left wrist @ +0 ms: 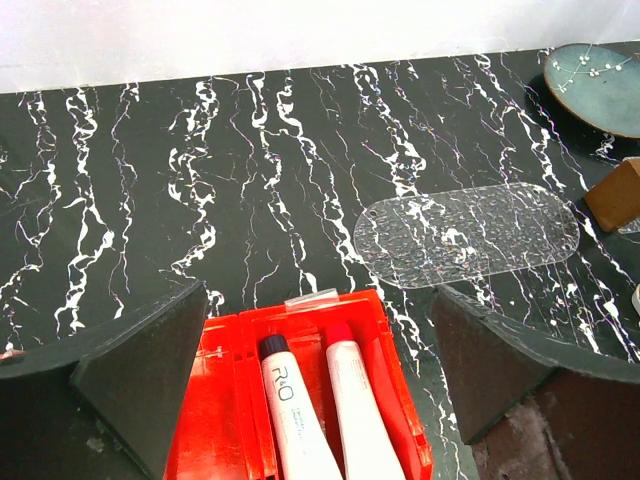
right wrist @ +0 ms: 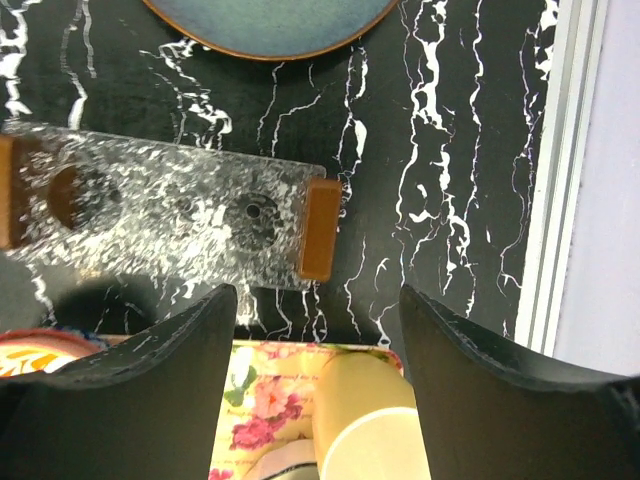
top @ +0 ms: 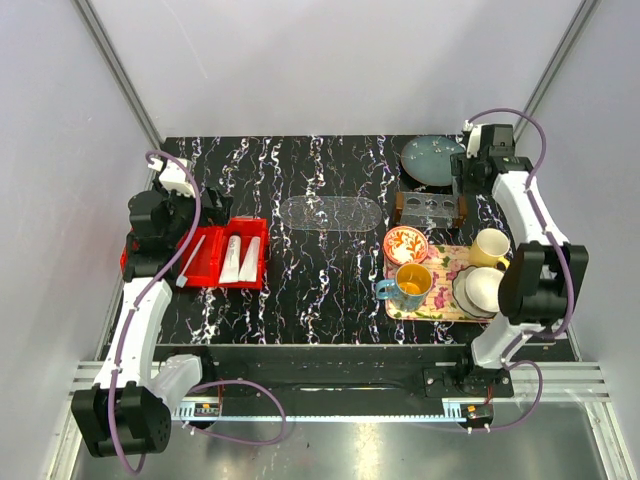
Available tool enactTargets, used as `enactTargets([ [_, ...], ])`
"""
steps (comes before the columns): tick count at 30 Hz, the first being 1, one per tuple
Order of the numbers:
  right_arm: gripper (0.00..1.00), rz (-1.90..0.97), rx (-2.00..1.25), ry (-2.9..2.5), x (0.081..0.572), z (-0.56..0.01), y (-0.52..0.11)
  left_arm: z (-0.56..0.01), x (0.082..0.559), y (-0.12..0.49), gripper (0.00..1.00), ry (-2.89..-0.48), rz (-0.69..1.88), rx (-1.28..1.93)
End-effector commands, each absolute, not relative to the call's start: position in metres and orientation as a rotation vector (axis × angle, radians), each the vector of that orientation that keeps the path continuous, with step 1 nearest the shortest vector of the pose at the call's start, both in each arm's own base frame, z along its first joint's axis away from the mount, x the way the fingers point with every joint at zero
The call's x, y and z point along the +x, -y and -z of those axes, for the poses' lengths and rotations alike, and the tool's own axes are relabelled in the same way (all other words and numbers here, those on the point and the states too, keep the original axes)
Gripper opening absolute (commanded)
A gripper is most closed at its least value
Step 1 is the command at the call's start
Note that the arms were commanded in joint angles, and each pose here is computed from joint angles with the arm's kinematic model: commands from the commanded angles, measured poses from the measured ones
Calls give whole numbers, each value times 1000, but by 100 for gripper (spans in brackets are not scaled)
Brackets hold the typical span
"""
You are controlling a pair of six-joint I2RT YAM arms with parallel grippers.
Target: Prepare toiletry sets of a toothbrush and toothpaste on the tray
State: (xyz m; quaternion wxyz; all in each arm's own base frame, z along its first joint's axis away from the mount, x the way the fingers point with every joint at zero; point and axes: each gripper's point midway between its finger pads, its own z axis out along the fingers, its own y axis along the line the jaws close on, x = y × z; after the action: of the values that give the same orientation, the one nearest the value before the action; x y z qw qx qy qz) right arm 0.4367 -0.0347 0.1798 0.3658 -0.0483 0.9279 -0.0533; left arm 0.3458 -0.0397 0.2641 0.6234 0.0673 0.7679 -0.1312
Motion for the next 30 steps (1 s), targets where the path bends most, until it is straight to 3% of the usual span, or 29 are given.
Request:
enactTargets([
  [1,70,229,-72,-2403,457,-172,48,-277,348,44,99,-1714,303,191],
  [30,62,184,-81,-2579,483,-89,45,-269,351,44,99,-1731,303,192],
])
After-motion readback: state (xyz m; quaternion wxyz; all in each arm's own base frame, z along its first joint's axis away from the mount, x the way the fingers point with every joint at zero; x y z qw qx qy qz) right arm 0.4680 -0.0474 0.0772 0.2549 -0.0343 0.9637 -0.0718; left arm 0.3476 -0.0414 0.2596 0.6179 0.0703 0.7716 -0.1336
